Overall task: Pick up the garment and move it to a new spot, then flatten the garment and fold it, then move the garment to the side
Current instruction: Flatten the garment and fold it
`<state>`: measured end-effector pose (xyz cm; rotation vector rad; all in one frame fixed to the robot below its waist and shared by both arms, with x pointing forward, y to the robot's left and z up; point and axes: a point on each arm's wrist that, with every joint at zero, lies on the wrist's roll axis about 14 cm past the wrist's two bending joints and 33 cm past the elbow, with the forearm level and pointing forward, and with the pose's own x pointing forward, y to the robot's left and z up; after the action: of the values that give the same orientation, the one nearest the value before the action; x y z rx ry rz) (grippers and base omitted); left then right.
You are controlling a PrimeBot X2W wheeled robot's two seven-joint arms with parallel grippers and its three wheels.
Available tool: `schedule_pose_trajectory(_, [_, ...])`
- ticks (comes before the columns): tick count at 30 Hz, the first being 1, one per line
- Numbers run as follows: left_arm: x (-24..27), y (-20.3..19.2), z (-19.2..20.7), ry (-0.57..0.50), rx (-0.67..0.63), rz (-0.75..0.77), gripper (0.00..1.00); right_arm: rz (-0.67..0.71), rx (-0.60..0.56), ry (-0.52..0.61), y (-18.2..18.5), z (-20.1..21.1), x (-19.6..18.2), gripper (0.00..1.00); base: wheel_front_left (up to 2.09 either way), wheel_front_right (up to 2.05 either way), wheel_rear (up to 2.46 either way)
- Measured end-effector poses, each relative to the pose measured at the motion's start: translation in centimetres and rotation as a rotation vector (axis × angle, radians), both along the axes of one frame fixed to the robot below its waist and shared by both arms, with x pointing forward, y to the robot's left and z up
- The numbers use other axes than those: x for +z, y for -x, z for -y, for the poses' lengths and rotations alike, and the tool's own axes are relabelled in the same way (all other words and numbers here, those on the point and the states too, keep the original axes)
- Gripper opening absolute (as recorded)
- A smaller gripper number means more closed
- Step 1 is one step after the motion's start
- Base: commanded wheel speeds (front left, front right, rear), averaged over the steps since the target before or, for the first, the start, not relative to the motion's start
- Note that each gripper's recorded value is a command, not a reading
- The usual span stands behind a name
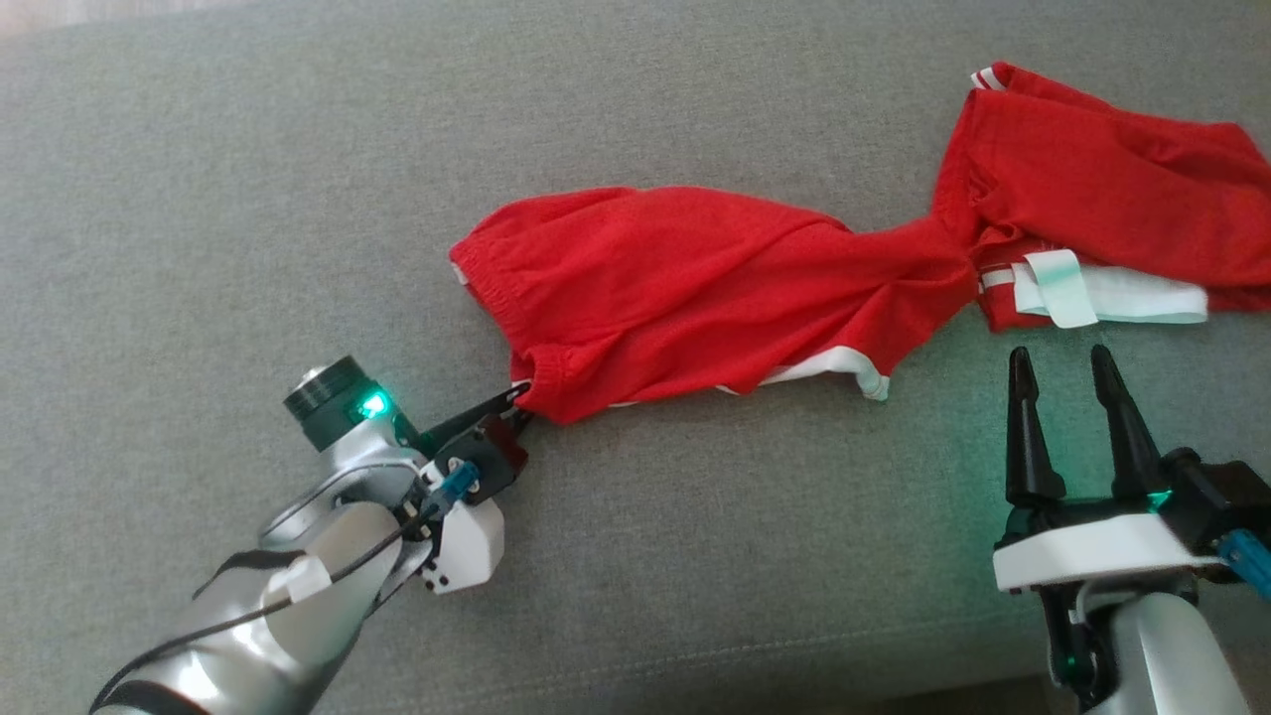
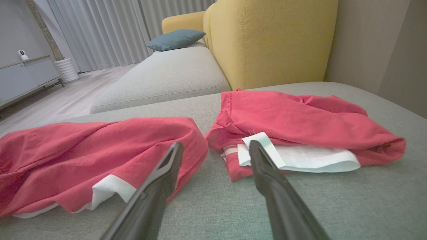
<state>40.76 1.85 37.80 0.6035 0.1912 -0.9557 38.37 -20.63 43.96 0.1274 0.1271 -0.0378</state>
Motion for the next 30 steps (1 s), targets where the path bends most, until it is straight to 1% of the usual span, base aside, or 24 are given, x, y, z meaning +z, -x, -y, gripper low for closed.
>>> schedule_pose_trajectory(5, [1.2,-0.3,0.2,0.059,0.040,-0.005,0.00,0.006,0.011,-0.003,-0.2,-0.4,0.2,1.00,0.00,0.00,0.00])
schedule_pose_trajectory(10, [4.6,-1.4,0.6,0.230,0.136,-0.003,0.00,0.008,0.027,-0.008,-0.2,-0.9,0.3,1.00,0.00,0.00,0.00])
schedule_pose_trajectory(12, [5.5,-1.3,0.5,0.288,0.168,-0.012,0.00,-0.024,0.045,-0.014,-0.1,-1.5,-0.3,1.00,0.00,0.00,0.00])
schedule_pose_trajectory(15, [6.2,-0.9,0.3,0.338,0.198,-0.018,0.00,-0.056,0.073,-0.026,0.2,-2.5,-0.9,1.00,0.00,0.00,0.00])
schedule_pose_trajectory(21, [6.9,-0.4,-0.2,0.380,0.233,-0.018,0.00,-0.161,0.130,-0.075,1.5,-4.7,-3.0,1.00,0.00,0.00,0.00])
schedule_pose_trajectory(23, [7.2,-0.3,-0.4,0.399,0.254,-0.018,0.00,-0.196,0.169,-0.048,2.0,-5.6,-3.8,1.00,0.00,0.00,0.00])
schedule_pose_trajectory(26, [7.2,-0.2,-0.3,0.407,0.263,-0.022,0.00,-0.228,0.199,-0.003,2.1,-6.1,-4.5,1.00,0.00,0.00,0.00])
schedule_pose_trajectory(30, [7.1,-0.2,-0.3,0.416,0.269,-0.029,0.00,-0.272,0.249,0.109,2.2,-6.4,-5.4,1.00,0.00,0.00,0.00])
